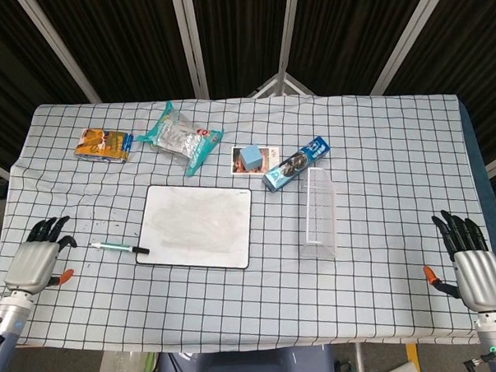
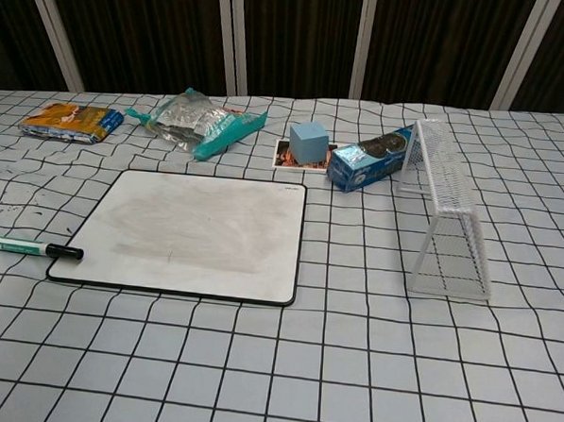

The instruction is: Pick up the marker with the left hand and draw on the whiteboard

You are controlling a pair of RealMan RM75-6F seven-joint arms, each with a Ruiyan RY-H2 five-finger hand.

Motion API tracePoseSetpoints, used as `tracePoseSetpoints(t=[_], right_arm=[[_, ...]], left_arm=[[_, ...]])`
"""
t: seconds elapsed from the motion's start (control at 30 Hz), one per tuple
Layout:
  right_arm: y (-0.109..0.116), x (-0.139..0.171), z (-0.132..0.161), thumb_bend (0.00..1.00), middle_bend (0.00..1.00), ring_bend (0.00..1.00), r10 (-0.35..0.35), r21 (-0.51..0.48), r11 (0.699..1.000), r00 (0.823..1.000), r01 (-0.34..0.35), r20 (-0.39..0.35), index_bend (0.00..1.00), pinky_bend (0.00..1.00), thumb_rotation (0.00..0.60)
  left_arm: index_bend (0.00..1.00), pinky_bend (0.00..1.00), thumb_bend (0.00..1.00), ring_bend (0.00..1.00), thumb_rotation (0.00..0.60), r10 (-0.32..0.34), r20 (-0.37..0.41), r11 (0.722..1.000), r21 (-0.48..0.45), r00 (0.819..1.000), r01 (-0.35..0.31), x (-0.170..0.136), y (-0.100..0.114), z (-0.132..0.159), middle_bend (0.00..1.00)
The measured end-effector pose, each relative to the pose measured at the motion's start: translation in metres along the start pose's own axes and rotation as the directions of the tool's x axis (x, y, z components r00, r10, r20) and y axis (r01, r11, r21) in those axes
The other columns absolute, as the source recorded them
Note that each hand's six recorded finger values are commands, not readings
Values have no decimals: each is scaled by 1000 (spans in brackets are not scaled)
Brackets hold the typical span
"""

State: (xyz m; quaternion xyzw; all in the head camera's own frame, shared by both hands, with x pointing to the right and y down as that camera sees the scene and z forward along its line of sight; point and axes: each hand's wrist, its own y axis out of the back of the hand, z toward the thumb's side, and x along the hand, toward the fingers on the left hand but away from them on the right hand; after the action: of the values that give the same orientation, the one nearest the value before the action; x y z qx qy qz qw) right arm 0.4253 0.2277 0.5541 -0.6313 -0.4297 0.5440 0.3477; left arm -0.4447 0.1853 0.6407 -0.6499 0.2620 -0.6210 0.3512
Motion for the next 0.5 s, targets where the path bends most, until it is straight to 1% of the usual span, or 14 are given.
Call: tracePoseSetpoints(t=[0.1,0.23,0.5], right_arm=[[0,0,-1,300,0,0,1,-2,1000,1000,-1,3,0,0,600],[1,1,-2,300,0,0,0,-8,1000,1000,0,9,0,0,600],[3,2,-4,299,0,0,-3,-14,1000,1000,4,14,0,0,600]], left_arm=[[402,0,385,0,600,-20,17,1000,21,1000,20,16,-6,11,47],[388,0,405,0,600,-35,29,998,47,999,33,28,-12,20,47],[401,0,456,0,600,-57,38,998,40,998,56,45,-21,34,54]])
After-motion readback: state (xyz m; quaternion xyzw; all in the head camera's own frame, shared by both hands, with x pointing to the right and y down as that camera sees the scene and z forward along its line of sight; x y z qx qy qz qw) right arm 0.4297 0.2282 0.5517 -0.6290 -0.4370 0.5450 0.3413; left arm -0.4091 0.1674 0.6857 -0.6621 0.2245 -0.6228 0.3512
